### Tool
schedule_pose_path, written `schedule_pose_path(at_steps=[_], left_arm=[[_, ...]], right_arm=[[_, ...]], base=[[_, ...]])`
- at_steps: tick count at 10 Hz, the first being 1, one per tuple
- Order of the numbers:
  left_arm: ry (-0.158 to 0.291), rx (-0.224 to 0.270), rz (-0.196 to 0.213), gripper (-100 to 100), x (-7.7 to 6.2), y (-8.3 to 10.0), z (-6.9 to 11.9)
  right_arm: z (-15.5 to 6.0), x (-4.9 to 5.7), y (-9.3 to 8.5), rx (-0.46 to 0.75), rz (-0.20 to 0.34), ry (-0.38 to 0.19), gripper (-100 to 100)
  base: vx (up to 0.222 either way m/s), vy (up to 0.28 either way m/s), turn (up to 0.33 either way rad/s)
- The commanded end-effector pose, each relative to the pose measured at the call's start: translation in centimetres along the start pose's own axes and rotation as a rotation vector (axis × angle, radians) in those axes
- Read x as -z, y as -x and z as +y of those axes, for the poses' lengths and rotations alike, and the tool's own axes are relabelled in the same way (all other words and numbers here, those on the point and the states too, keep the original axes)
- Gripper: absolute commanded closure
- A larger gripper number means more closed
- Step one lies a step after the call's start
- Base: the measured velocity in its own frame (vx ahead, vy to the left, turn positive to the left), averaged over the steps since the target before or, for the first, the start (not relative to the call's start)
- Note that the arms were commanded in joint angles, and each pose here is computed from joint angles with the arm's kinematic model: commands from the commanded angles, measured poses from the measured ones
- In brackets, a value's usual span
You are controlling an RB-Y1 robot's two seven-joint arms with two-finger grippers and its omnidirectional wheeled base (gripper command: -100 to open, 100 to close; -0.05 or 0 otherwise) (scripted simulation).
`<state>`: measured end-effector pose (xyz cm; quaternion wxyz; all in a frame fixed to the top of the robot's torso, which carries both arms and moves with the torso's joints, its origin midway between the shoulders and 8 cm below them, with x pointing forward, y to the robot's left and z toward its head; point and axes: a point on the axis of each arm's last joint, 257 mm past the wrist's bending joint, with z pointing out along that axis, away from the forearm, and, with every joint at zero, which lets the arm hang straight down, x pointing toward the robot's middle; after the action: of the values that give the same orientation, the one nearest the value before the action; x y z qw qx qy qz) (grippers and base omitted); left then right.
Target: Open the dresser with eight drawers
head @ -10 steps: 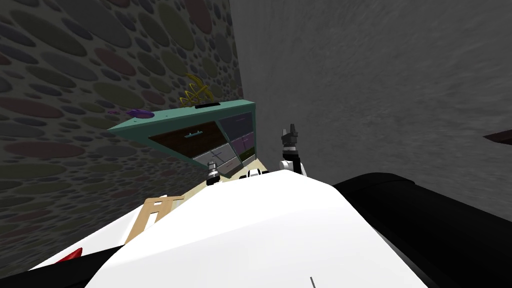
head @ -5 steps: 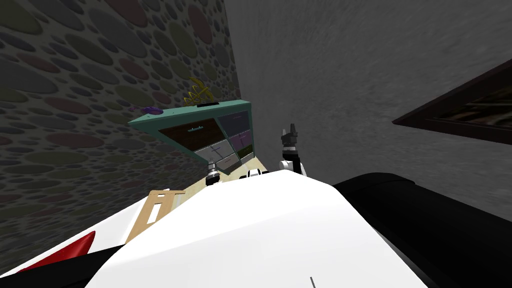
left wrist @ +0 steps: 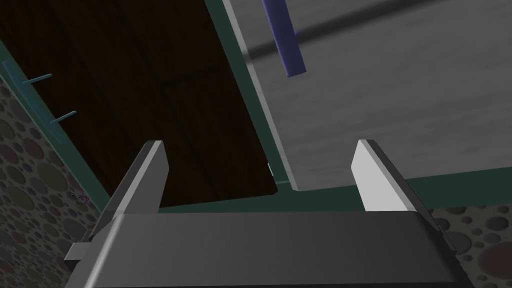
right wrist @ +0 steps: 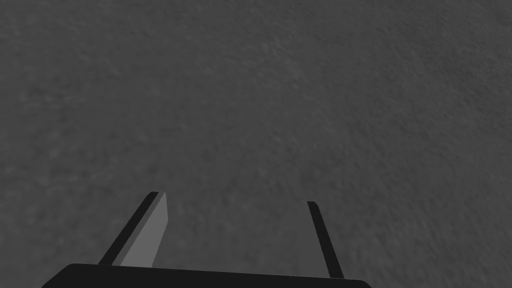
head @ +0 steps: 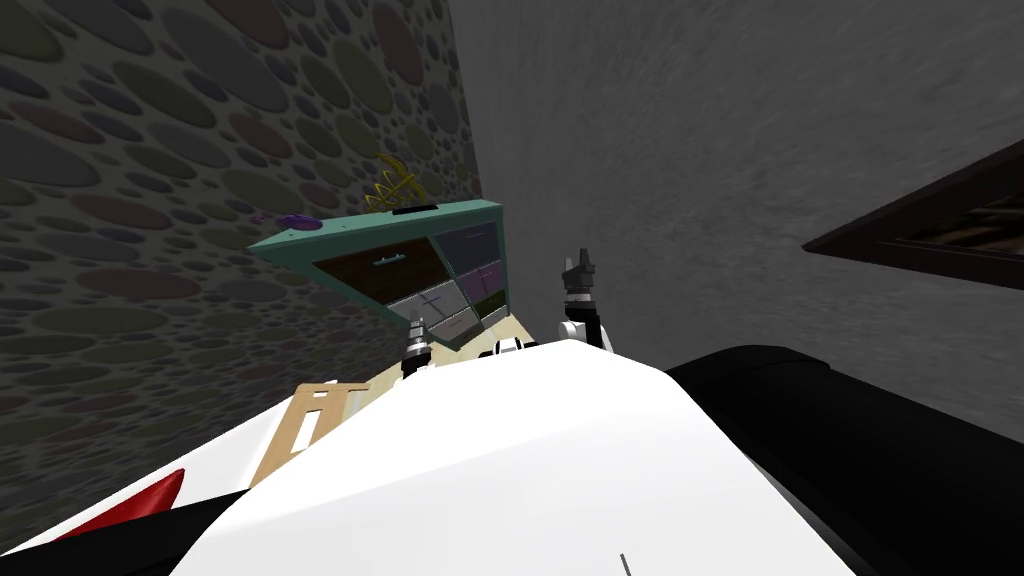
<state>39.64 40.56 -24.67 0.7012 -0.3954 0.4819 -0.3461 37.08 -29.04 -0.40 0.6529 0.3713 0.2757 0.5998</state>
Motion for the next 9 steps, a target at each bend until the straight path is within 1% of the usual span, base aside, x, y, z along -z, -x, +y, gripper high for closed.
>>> schedule_pose_path(at_steps=[1,3,5,6,7,8,9], left_arm=[[0.018,0.009,-0.005,-100,-0.7,0.2,0.2],[0.044,0.064,-0.029,-100,-0.3,-1.1,0.6],[0.055,0.094,-0.042,-100,0.0,-1.8,0.7],[0.050,0.082,-0.037,-100,-0.1,-1.5,0.5],[0.053,0.085,-0.041,-100,-0.6,-1.0,0.1],[0.054,0.085,-0.043,-100,-0.8,-0.8,-0.1],[0.051,0.085,-0.042,-100,-0.6,-0.9,0.0]], right_arm=[[-0.1,0.0,0.0,0.000,0.000,-0.002,0],[-0.2,0.1,0.0,0.000,0.000,-0.005,0],[-0.3,0.2,0.0,0.000,0.000,-0.009,0],[-0.4,0.3,0.0,0.000,0.000,-0.011,0],[-0.4,0.3,0.0,-0.001,0.000,-0.012,0],[-0.5,0.3,0.0,-0.001,0.000,-0.014,0],[-0.5,0.4,0.0,-0.001,0.000,-0.015,0]], base=[[0.145,0.052,-0.012],[0.107,0.032,-0.004],[0.028,0.012,0.002],[0.000,0.000,0.000],[0.046,0.024,-0.027],[0.088,0.042,-0.029],[0.038,0.022,-0.009]])
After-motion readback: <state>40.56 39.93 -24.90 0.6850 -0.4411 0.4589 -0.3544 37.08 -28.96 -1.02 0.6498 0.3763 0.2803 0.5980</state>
